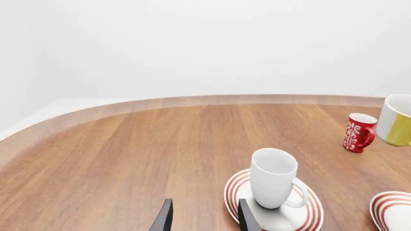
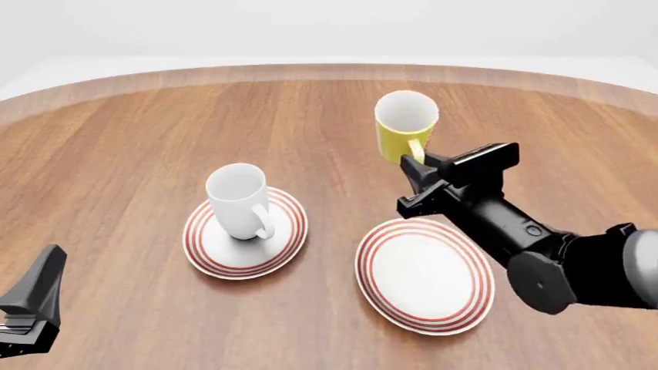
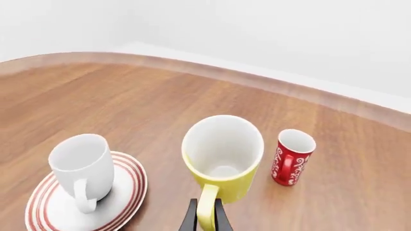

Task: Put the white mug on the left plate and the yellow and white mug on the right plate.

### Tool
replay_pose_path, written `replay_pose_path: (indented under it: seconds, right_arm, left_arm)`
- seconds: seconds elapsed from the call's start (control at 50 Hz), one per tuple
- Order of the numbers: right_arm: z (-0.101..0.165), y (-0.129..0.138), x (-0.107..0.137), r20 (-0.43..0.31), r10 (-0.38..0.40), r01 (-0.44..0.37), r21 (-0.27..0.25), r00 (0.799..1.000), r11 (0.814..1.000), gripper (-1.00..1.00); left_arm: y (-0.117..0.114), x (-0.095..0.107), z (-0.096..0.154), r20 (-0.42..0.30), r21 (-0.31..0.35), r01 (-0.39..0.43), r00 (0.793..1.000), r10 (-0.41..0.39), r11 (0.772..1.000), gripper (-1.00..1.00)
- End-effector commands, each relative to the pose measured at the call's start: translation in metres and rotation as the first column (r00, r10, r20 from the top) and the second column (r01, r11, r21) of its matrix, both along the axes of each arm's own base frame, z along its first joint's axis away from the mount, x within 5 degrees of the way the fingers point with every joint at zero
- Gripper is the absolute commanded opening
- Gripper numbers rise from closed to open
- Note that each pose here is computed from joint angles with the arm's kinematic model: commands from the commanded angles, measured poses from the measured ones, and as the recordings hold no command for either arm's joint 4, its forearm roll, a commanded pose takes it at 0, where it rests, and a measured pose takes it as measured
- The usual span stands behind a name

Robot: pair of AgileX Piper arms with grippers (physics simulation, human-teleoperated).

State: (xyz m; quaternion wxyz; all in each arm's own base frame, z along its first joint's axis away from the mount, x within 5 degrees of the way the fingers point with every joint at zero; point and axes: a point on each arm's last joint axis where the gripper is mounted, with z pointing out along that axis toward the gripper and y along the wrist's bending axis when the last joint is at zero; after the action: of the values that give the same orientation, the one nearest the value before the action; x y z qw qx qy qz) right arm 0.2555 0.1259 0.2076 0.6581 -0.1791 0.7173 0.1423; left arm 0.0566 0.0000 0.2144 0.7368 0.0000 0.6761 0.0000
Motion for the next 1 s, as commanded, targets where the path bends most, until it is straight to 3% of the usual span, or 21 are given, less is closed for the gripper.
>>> replay_pose_path:
  seconds: [0.02,0.28,1.0]
  right_arm:
    - [0.007,-0.007,-0.026,0.007,0.02,-0.02,0.021,1.0,1.0,-1.0]
    - [0.004,-0.024,-0.048,-0.001,-0.004,0.004,0.044,1.0,0.999,-1.0]
    - [0.01,-0.05,-0.113,-0.01,0.032,-0.032,0.006,0.999,0.999,-1.0]
  left_arm:
    - [0.0,0.0,0.0,0.0,0.0,0.0,1.0,0.0,1.0,1.0]
    - [0.0,0.0,0.0,0.0,0.0,0.0,1.0,0.0,1.0,1.0]
    - [0.0,0.0,0.0,0.0,0.0,0.0,1.0,0.0,1.0,1.0]
